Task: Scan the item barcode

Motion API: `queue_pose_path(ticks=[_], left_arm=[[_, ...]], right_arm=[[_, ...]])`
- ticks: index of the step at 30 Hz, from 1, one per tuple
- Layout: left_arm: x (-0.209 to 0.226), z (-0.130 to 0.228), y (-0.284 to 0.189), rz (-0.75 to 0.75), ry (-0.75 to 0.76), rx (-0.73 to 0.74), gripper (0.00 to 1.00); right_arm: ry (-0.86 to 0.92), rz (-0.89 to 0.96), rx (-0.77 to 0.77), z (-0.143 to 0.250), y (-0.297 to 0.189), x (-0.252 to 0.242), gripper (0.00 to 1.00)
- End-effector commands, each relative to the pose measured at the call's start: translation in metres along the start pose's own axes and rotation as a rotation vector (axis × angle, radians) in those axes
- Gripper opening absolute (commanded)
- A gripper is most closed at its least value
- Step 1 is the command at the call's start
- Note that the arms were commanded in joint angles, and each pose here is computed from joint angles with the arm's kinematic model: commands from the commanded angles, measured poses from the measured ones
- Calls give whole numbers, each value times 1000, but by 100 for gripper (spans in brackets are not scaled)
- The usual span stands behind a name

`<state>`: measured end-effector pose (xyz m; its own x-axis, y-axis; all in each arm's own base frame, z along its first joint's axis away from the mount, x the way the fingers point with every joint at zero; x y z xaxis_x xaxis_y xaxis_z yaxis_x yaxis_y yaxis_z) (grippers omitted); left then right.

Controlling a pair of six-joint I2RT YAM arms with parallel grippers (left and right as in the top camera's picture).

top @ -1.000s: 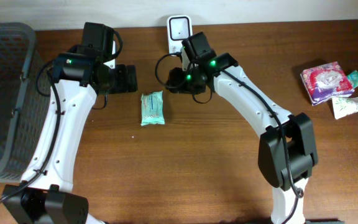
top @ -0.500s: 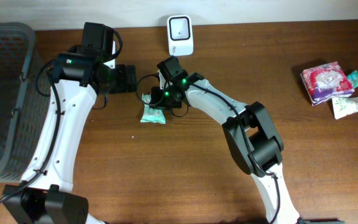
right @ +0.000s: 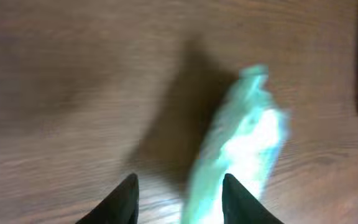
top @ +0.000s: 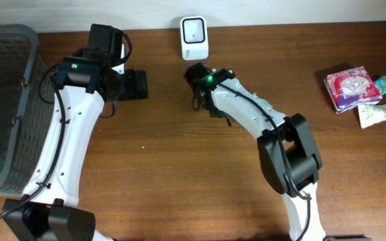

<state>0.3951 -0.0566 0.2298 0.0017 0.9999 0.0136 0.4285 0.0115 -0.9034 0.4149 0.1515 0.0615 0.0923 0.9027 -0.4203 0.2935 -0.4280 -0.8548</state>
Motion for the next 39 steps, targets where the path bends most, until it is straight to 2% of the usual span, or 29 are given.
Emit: queue_pose_path(ticks=[1, 4, 6, 9, 12, 14, 16, 18, 22, 28, 30, 31, 32, 34, 38, 39], left_arm=[[1, -2, -3, -8, 21, -10, 99], [1, -2, -3, -8, 21, -10, 99], [1, -2, -3, -8, 21, -10, 99], [1, -2, -3, -8, 21, -10, 99], [1, -2, -3, -8, 21, -10, 99], [1, -2, -3, -8, 21, -10, 99], [1, -2, -3, -8, 22, -10, 99], [1, -2, -3, -8, 22, -10, 99], [1, -2, -3, -8, 21, -10, 99], [1, -2, -3, -8, 21, -10, 99], [1, -2, -3, -8, 21, -10, 99], [1, -2, -3, -8, 22, -10, 99], [1, -2, -3, -8, 21, -10, 99], [1, -2, -3, -8, 21, -10, 99], [1, -2, -3, -8, 22, -10, 99], [1, -2, -3, -8, 21, -10, 99]], right_arm=[[-126, -153, -2, 17, -18, 53, 60], [-163, -107, -79, 17, -31, 64, 62], [-107, -4, -102, 6, -32, 38, 64], [0, 33, -23, -11, -5, -11, 64], [128, -64, 41, -25, 21, -30, 64], [259, -171, 64, -38, 35, -35, 58], [274, -171, 52, -41, 37, -37, 57], [289, -129, 69, -33, 43, -42, 54], [335, -7, 109, -5, 62, -56, 55], [282, 43, 194, 18, 59, -65, 55], [260, 49, 242, 29, 57, -67, 39], [248, 60, 261, 33, 54, -70, 39], [222, 84, 302, 40, 46, -77, 44], [190, 110, 356, 47, 34, -86, 75], [211, 98, 333, 48, 45, -80, 76], [212, 98, 331, 49, 47, -79, 71]])
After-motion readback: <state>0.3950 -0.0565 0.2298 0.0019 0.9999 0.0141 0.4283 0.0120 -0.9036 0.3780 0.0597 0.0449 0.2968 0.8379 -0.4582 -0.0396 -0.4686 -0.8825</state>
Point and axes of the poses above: each gripper's point midway between its finger pads, its own y axis out along the fingers, its own x axis along the line the jaws close on, z = x × y, the point moved 1 cm from there along -y, back along the fingers, and after that the axes turned 4 degrees about y, right-handed, at the moved point
